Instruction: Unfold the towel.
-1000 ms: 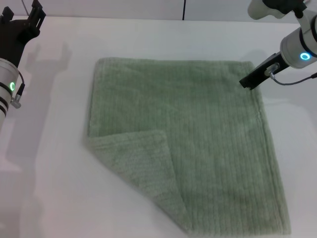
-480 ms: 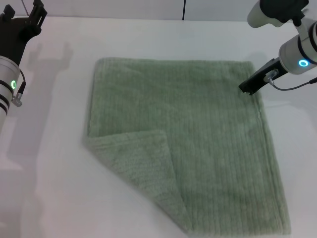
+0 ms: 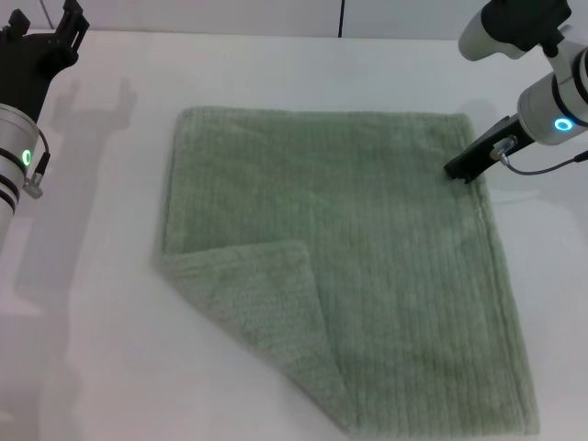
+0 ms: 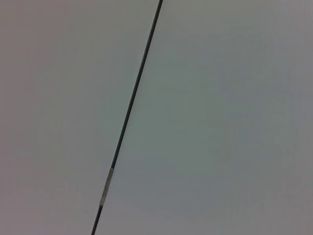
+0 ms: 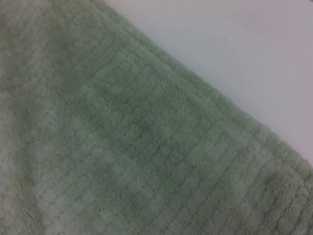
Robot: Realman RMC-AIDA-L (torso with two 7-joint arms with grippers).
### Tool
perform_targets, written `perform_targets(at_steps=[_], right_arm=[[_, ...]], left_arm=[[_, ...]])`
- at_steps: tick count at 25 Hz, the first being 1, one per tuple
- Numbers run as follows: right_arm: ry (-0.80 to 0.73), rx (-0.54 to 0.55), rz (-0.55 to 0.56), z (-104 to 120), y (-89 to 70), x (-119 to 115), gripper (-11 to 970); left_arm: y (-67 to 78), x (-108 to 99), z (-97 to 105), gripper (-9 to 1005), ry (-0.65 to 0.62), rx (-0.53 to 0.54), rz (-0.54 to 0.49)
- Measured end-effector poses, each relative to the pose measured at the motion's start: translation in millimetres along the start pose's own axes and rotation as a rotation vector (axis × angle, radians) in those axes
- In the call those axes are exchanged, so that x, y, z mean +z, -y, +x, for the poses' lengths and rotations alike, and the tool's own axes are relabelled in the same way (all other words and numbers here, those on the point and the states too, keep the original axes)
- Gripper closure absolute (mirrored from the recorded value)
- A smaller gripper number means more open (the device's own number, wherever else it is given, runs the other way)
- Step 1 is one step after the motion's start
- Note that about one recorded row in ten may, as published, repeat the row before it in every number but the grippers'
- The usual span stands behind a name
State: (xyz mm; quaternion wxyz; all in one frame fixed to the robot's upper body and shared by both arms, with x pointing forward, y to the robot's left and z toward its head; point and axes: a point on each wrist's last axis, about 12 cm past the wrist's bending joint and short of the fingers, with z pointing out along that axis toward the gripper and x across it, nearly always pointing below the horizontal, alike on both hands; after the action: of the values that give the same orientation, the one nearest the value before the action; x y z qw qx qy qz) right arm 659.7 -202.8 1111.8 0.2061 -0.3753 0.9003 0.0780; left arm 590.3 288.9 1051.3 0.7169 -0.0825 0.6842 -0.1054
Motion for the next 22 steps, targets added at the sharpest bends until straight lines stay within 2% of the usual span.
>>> perform_targets(at_steps=[18, 22], right_arm=[[-0.007, 0.002, 0.012, 2, 2.3, 2, 960], [-0.008, 0.001, 0.012, 2, 2.4, 2, 960]], left_arm=[[0.1, 0, -1, 252, -0.006, -0.057, 0.036], [-1.8, 7, -10, 253, -0.078, -0.102, 0.189]])
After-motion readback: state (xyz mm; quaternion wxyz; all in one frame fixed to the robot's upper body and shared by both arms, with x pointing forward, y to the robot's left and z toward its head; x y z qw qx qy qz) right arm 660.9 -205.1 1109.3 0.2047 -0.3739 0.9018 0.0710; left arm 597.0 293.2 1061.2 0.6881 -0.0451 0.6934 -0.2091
